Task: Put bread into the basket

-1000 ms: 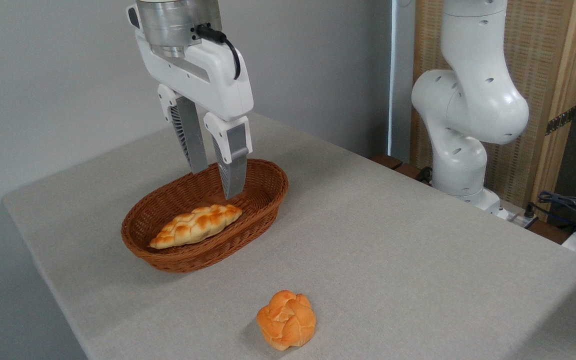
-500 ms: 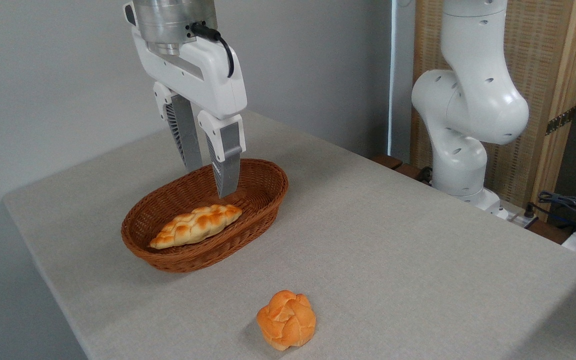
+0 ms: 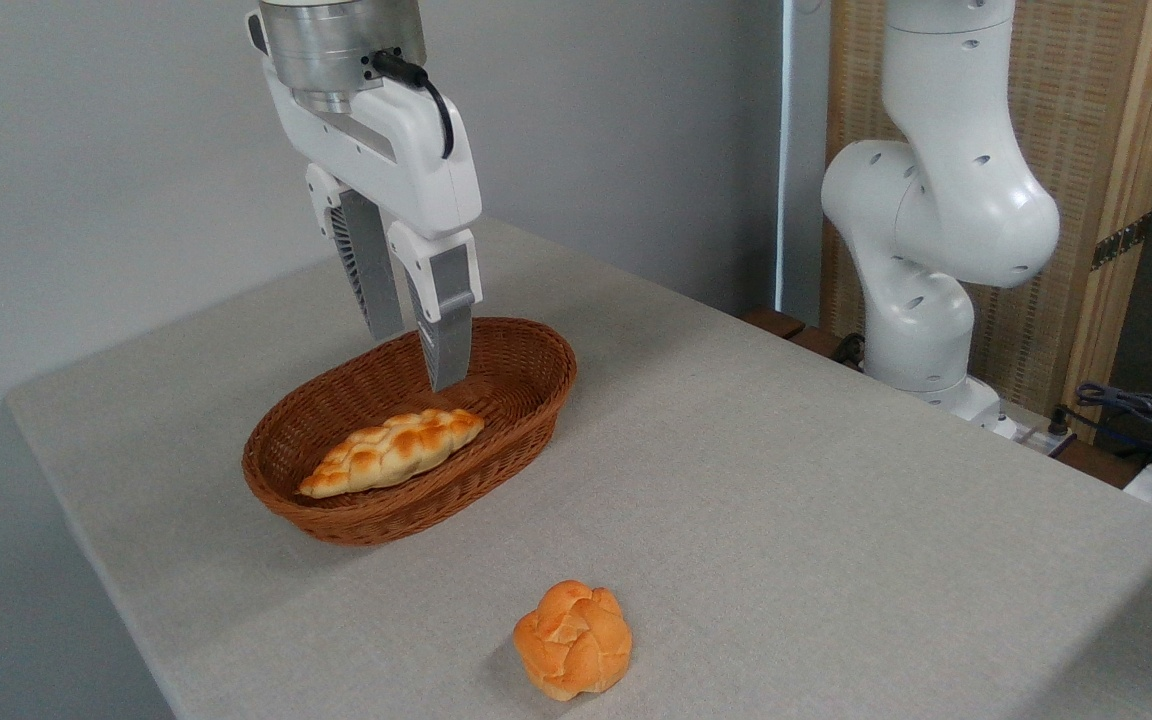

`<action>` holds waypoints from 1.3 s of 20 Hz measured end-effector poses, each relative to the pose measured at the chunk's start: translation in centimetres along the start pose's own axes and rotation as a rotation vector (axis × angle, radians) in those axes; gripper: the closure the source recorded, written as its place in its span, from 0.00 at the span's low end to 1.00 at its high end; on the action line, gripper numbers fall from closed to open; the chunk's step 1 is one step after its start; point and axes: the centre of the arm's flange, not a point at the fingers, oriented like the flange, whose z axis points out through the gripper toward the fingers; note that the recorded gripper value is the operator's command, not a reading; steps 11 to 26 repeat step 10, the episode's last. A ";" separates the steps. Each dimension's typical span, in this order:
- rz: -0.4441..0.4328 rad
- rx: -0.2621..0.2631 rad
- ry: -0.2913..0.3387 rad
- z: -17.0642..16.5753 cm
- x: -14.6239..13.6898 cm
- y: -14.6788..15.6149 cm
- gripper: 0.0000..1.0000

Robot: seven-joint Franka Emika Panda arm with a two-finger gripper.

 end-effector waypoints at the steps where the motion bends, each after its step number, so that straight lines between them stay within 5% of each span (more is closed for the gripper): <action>1: -0.002 0.000 0.000 0.0 -0.1 -0.1 0.00; 26: -0.010 -0.003 -0.002 0.1 -0.5 -0.4 0.00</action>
